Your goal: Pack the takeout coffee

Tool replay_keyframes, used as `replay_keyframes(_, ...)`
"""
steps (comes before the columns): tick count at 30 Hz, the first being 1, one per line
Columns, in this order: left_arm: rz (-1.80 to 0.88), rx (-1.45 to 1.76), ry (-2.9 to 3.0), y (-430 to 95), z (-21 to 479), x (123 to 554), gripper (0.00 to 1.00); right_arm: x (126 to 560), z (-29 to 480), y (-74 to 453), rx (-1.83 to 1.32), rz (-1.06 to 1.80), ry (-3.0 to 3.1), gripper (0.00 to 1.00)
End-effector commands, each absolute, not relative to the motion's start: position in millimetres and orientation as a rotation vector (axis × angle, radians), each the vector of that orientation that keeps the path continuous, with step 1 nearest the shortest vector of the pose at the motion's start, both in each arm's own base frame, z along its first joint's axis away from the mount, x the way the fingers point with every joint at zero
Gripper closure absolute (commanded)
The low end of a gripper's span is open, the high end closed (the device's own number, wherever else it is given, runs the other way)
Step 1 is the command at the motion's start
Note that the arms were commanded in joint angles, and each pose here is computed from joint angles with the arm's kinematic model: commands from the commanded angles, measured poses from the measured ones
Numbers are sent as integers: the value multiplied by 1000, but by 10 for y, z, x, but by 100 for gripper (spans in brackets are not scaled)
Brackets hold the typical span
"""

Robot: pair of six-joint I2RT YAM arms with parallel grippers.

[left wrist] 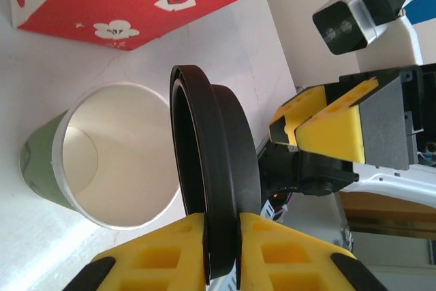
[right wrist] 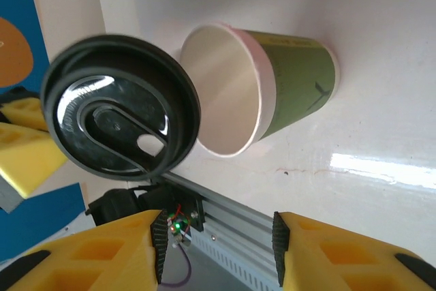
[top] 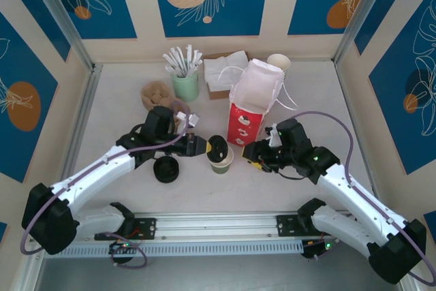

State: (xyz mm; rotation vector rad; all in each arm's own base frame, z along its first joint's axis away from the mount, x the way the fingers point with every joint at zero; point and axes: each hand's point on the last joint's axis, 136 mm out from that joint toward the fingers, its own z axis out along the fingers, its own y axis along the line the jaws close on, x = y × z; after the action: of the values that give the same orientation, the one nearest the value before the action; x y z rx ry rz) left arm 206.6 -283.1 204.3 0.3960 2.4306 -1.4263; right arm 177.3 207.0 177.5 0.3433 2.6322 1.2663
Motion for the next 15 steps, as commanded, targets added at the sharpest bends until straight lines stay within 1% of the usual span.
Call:
replay_keyframes(1,-1520,369,2427,-2874,2043,2090,84,1802,1820,2117,326,1320,2606,52)
replay_keyframes(13,-1601,308,2466,-2892,1790,2138,84,1948,1701,2192,345,1322,2622,52)
replay_keyframes(15,-1613,302,2488,-2896,1736,2129,82,1968,1675,2213,349,1328,2627,52)
